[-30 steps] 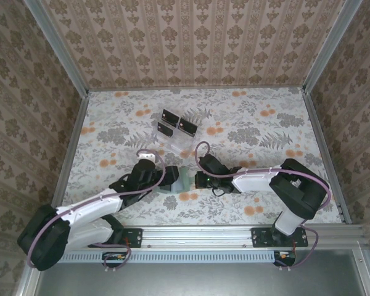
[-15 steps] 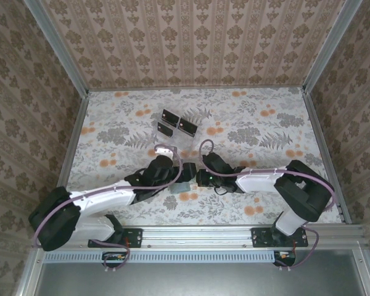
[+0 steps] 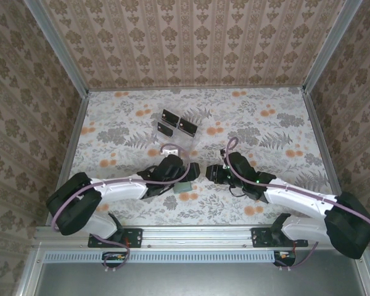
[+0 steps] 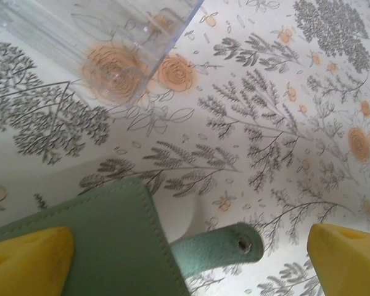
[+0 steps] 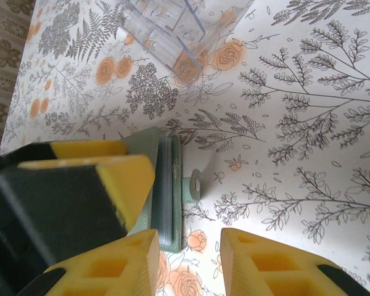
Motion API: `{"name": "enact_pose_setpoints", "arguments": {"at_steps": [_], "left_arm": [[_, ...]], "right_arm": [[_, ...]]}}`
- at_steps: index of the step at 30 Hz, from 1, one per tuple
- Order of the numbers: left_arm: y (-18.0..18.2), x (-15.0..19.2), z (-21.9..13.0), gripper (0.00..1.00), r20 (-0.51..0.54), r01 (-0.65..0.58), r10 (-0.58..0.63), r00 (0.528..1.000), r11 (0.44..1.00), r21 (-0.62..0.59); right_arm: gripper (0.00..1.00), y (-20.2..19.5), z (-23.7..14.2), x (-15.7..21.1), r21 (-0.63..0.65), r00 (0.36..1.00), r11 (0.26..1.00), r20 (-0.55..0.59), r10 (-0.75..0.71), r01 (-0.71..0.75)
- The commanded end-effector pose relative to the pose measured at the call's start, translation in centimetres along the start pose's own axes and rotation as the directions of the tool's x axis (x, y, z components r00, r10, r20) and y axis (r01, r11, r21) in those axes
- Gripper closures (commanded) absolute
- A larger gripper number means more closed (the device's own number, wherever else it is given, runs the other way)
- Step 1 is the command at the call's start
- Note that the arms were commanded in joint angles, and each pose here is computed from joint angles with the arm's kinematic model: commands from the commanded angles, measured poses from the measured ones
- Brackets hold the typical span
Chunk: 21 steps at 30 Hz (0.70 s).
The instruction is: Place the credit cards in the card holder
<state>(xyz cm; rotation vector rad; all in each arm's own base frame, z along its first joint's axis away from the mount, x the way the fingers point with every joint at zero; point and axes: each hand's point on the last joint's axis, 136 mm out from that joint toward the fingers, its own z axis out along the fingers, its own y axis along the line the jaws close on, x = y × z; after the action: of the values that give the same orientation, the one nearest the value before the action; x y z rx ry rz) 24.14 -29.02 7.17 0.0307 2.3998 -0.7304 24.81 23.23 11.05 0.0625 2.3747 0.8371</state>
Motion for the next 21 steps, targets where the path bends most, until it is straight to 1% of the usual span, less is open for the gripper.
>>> {"name": "enact_pose_setpoints", "arguments": {"at_steps": [1, 3, 6, 11, 16, 21], "left_arm": [[-0.2, 0.1, 0.5, 0.00, -0.024, 0.026, -0.027, 0.999, 0.999, -0.034], [-0.2, 0.0, 0.5, 0.00, -0.029, 0.028, -0.029, 0.999, 0.999, -0.038], [-0.5, -1.4, -0.5, 0.00, -0.008, 0.025, -0.025, 1.000, 0.999, -0.038], [0.1, -4.1, -3.0, 0.00, 0.020, 0.003, -0.002, 1.000, 0.997, -0.075], [2.3, -5.4, -5.1, 0.00, 0.018, -0.002, 0.005, 1.000, 0.992, -0.129], [5.6, -5.9, -7.2, 0.00, 0.021, -0.010, 0.016, 1.000, 0.974, -0.228]], "right_arm": [[0.67, -1.1, -0.5, 0.6, 0.034, 1.000, 0.999, -0.011, 0.023, -0.023], [0.68, -0.6, -0.4, 0.8, 0.010, 0.999, 1.000, -0.025, 0.029, -0.029], [0.70, 0.3, -0.1, 1.2, -0.032, 0.999, 0.999, -0.046, 0.026, -0.027], [0.78, 3.0, 0.5, 1.4, -0.100, 0.997, 0.995, -0.075, -0.016, 0.008], [0.85, 5.9, 1.1, 1.6, -0.158, 0.993, 0.986, -0.097, -0.067, 0.051], [0.91, 9.1, 1.5, 2.4, -0.219, 0.984, 0.971, -0.123, -0.128, 0.099]]}}
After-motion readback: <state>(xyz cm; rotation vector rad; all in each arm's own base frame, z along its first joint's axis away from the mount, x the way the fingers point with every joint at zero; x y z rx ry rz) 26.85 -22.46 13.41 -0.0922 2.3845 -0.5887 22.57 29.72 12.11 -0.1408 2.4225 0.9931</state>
